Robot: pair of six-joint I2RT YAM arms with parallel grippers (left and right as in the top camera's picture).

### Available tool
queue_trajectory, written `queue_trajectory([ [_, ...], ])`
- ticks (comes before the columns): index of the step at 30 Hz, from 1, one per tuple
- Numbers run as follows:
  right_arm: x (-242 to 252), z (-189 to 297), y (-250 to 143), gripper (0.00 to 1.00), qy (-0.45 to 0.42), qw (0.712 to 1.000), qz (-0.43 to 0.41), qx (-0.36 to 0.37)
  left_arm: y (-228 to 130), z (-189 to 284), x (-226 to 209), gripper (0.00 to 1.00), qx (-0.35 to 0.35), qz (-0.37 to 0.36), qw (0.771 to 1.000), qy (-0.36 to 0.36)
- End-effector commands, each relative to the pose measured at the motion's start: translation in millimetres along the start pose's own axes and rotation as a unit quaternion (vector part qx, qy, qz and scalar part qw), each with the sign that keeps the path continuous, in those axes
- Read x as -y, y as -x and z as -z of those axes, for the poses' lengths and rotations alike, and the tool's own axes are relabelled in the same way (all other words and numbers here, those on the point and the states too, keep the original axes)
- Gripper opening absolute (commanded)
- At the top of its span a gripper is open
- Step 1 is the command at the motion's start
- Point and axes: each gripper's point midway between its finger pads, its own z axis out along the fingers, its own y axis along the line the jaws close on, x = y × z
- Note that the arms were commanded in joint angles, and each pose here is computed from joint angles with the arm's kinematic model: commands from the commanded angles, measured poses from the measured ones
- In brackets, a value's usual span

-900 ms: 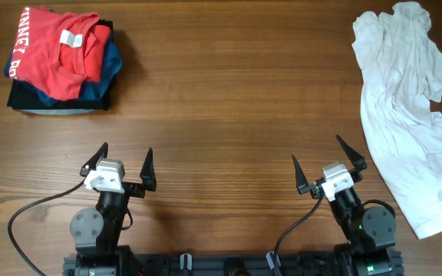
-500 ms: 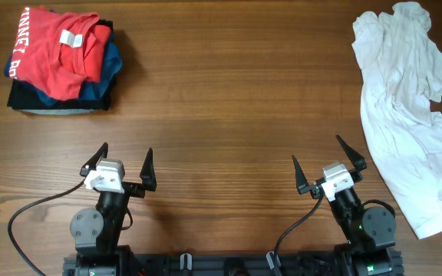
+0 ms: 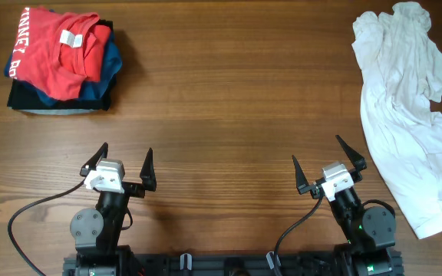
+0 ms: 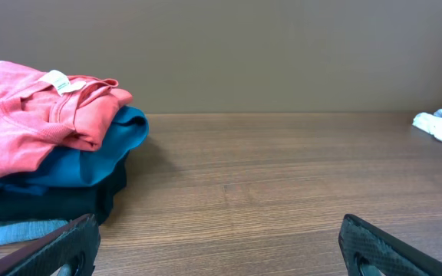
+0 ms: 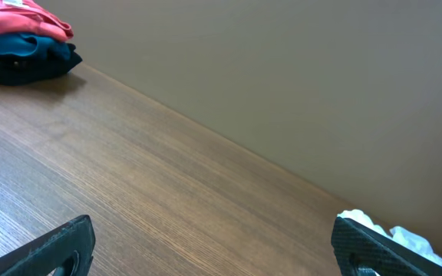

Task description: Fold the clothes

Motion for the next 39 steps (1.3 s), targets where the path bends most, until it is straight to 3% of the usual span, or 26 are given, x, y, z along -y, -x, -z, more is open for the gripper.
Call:
queue_trajectory([
  [1,3.1,0.5,0.5,1.00,-0.008,1.000,-0.006,0.001,-0.5,0.3,3.5,1.00,0.001,-0.003,1.000,-0.009],
  [19,3.1,0.5,0.5,1.00,-0.008,1.000,-0.006,0.001,-0.1,0.3,3.5,1.00,0.002,-0.003,1.000,-0.009],
  [22,5.7,0.5,3.6,1.00,-0.015,0.999,0.040,0.006,-0.3,0.3,3.6,1.00,0.002,-0.003,1.000,-0.009],
  [26,6.3,1.4,20.2,1.00,-0.014,0.997,0.058,0.042,0.4,0.3,3.7,1.00,0.003,-0.003,1.000,-0.010],
  [30,-1.0,5.3,46.6,1.00,0.011,0.993,0.066,0.099,10.2,1.7,20.0,1.00,0.022,-0.002,0.998,-0.056],
  [39,19.6,3.4,105.7,1.00,0.023,0.994,0.044,0.100,58.0,3.6,31.0,1.00,0.021,0.029,0.996,-0.081],
])
